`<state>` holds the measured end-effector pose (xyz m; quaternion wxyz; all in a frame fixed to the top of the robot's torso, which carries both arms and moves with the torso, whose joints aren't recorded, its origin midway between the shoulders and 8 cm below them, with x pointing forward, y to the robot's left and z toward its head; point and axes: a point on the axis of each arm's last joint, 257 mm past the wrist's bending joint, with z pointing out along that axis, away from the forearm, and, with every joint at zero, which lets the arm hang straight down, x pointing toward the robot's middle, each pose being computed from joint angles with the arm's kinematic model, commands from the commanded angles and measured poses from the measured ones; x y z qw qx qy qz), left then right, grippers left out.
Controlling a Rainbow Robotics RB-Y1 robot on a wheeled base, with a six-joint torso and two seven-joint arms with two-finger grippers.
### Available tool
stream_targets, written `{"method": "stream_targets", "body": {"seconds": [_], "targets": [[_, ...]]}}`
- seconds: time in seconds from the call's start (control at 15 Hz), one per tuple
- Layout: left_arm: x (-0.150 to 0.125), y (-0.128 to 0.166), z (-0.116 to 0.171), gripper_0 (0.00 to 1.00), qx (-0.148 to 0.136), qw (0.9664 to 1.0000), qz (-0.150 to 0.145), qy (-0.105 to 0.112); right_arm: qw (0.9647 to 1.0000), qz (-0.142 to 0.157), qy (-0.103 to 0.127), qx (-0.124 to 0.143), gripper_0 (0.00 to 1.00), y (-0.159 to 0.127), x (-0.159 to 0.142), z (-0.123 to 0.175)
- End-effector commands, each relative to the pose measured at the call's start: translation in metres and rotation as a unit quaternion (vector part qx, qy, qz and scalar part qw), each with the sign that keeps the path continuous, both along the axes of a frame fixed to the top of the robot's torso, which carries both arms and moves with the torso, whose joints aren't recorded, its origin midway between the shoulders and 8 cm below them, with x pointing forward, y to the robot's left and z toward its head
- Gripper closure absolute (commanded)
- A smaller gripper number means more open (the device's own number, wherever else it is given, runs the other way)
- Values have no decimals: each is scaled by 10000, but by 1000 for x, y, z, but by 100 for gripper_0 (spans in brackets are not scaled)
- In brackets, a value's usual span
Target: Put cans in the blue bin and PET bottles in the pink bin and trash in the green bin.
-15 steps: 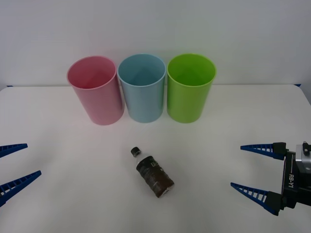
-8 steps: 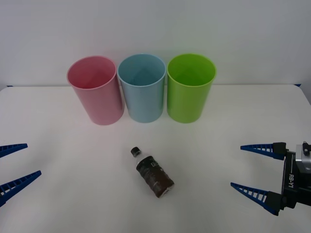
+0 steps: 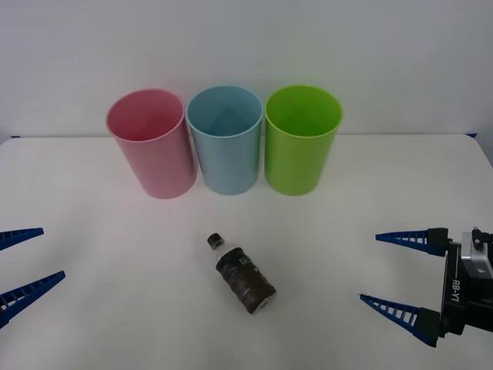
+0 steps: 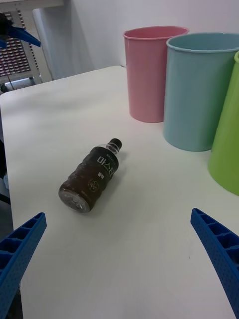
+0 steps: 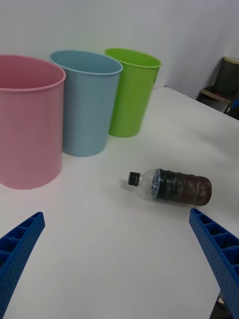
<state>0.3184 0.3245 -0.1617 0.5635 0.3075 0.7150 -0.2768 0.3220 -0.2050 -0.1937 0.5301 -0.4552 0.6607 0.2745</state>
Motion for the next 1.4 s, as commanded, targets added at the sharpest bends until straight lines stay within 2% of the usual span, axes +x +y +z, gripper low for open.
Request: {"method": "stream_targets", "body": {"seconds": [0.07, 0.2, 0.6, 0.73, 1.13, 1.4], "targets": [[0, 0, 0, 0, 0, 10000, 0, 0, 9996, -69, 108, -238, 0, 6, -2, 16], [0, 0, 0, 0, 0, 10000, 0, 0, 9982, -260, 253, -470, 0, 11, -3, 24], [0, 0, 0, 0, 0, 10000, 0, 0, 9923, -825, 650, -656, 0, 60, -2, 29], [0, 0, 0, 0, 0, 10000, 0, 0, 9888, -1026, 729, -801, 0, 76, 2, 28], [0, 0, 0, 0, 0, 10000, 0, 0, 9806, -1308, 1018, -1043, 0, 125, 22, 14], [0, 0, 0, 0, 0, 10000, 0, 0, 9750, -1443, 1137, -1250, 0, 144, 39, -9]]}}
